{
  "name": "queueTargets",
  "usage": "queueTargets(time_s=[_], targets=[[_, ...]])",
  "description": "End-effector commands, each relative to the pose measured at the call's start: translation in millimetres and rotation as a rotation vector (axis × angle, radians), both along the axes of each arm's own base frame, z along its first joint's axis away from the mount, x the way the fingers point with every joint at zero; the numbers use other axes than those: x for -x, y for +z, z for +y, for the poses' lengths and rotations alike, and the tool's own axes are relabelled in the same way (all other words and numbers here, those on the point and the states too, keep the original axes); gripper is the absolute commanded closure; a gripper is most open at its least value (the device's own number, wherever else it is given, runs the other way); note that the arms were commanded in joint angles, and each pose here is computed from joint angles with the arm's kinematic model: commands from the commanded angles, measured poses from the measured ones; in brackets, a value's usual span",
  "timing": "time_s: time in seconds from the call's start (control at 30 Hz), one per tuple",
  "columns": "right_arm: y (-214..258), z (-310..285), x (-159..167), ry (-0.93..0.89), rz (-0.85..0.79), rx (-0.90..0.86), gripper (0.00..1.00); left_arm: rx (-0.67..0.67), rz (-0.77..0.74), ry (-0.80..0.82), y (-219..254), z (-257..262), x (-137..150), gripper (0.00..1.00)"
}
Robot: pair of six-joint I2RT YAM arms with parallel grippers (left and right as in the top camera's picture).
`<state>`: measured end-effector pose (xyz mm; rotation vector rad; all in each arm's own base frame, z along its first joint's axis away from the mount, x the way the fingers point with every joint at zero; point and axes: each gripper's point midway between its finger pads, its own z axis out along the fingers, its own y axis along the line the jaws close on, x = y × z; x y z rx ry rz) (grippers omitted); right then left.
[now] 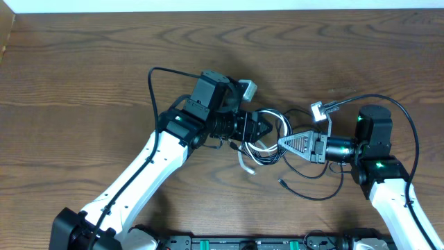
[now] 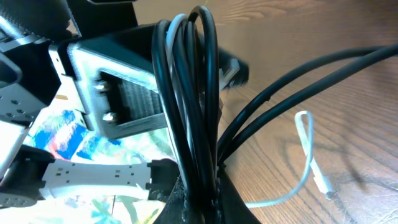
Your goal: Untangle cables
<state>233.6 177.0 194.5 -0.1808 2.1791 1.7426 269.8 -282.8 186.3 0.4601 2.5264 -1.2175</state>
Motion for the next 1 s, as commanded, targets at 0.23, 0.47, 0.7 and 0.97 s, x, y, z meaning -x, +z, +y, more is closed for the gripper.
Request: queueTargets(time_s=[0.23,0.47,0.7,0.97], targets=[[-6.5,-4.2,-5.7,-0.023,-0.088,0.054,0.83,0.052,0.002,-0.052,11.5,-4.2,10.4,0.92],[-40.3,-18.7,-16.6,-0.140,-0.036,0.219,0.33,-0.191,0.125,0.447,-27.0,45.4,-31.3,0.92],[-46.8,-17.9,-6.1,-0.126,0.050,0.214,0.47,-0.205,0.100,0.472,-27.0,48.6,-36.6,0.92],[-30.2,-10.2,-4.6,-0.075,-0.003,0.141,0.56,-0.253,-0.041,0.282,-26.7,34.6,-25.2,0.92]])
